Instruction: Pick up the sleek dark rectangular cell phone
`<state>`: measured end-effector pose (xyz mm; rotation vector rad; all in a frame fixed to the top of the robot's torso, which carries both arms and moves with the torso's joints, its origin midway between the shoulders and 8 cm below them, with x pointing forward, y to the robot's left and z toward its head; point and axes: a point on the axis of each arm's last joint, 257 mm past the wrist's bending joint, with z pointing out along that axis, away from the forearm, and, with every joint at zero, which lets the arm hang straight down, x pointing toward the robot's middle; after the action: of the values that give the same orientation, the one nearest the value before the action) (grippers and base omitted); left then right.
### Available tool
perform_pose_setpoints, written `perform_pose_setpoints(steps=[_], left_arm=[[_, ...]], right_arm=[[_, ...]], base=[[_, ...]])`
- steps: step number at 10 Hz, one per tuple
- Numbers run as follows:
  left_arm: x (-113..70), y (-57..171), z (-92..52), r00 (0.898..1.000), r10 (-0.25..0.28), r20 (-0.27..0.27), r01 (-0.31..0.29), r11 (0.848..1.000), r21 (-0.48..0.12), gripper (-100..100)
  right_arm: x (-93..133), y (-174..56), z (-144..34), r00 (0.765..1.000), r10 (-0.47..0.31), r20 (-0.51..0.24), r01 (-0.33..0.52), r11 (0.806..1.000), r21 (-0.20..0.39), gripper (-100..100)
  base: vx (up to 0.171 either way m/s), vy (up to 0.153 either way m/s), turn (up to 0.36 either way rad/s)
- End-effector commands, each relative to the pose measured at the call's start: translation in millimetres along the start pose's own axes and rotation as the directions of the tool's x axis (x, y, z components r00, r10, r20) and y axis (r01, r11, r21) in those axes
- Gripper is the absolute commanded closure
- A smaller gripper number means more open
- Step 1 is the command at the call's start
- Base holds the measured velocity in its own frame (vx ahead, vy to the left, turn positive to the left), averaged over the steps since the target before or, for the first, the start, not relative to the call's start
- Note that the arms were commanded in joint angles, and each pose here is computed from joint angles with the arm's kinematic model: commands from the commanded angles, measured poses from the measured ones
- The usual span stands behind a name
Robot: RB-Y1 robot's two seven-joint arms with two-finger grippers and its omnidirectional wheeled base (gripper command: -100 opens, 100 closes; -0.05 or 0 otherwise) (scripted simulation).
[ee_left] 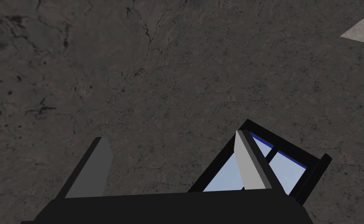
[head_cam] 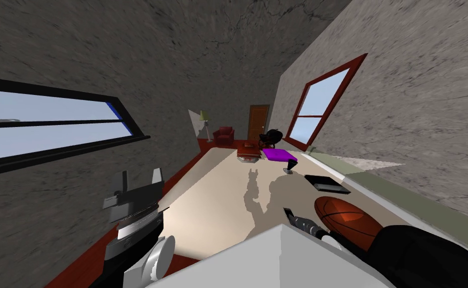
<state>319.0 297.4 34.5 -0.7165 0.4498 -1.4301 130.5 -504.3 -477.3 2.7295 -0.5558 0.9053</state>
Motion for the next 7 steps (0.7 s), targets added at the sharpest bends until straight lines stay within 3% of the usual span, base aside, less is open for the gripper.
perform_pose_setpoints(steps=[1, 3, 6, 7], left_arm=[[0.0, 0.0, 0.0, 1.0, 0.0, 0.0, 0.0, 1.0, 0.0, 0], [0.0, 0.0, 0.0, 1.0, 0.0, 0.0, 0.0, 1.0, 0.0, 0], [0.0, 0.0, 0.0, 1.0, 0.0, 0.0, 0.0, 1.0, 0.0, 0], [0.0, 0.0, 0.0, 1.0, 0.0, 0.0, 0.0, 1.0, 0.0, 0]], right_arm=[[-17.7, 3.9, -0.2, 0.998, 0.045, 0.031, -0.045, 0.999, 0.005, -100], [-43.4, 9.0, -3.6, 0.988, 0.129, 0.091, -0.13, 0.991, 0.01, -100], [-48.9, 9.4, -5.8, 0.985, 0.142, 0.101, -0.143, 0.99, 0.01, -100], [-50.2, 9.4, -6.0, 0.984, 0.145, 0.104, -0.147, 0.989, 0.01, 0]], base=[[0.06, 0.031, -0.036], [0.071, 0.057, -0.072], [0.04, 0.036, -0.038], [0.0, 0.0, 0.0]])
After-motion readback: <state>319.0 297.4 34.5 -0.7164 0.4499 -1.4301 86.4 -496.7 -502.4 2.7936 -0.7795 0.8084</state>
